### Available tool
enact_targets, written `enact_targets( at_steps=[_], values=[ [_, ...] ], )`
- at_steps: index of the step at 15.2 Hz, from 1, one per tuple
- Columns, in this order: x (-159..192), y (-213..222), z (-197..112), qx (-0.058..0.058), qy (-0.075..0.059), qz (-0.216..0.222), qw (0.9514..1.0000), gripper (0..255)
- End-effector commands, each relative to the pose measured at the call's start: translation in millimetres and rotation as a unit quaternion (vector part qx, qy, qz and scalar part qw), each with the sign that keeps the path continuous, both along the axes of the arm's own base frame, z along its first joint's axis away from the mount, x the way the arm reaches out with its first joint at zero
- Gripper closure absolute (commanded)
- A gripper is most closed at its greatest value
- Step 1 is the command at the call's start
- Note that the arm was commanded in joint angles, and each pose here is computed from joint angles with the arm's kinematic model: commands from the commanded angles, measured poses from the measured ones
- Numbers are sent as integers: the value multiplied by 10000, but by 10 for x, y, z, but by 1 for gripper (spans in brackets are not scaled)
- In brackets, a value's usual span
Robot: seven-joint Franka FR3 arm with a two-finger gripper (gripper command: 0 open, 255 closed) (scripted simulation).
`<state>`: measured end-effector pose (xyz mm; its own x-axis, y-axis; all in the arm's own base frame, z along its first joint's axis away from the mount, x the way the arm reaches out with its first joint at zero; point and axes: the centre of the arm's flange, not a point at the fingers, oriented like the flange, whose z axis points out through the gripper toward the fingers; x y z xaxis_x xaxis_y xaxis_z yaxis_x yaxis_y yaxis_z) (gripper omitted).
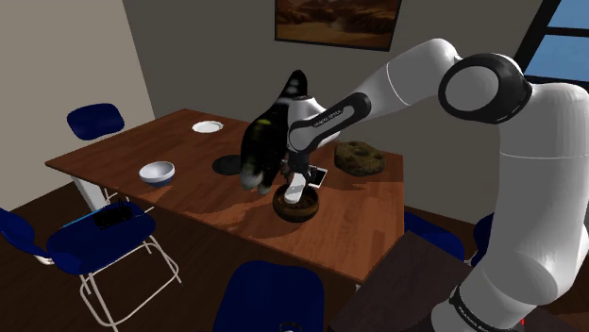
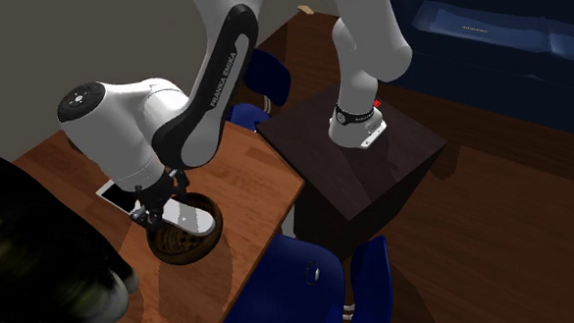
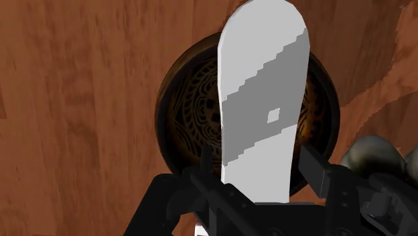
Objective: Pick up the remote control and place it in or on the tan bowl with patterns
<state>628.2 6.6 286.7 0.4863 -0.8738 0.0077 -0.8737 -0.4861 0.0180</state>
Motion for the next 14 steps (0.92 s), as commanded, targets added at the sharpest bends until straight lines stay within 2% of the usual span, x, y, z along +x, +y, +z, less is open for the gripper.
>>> enact_targets(
  at_steps=[1,6,13,14],
  values=[
    [3,13,-117,0,-4,-1,10000,255],
    [3,13,-375,0,-4,-1,10000,255],
    [3,13,-375,0,-4,-1,10000,255],
    [0,14,-372,0,-4,0,10000,0]
  ],
)
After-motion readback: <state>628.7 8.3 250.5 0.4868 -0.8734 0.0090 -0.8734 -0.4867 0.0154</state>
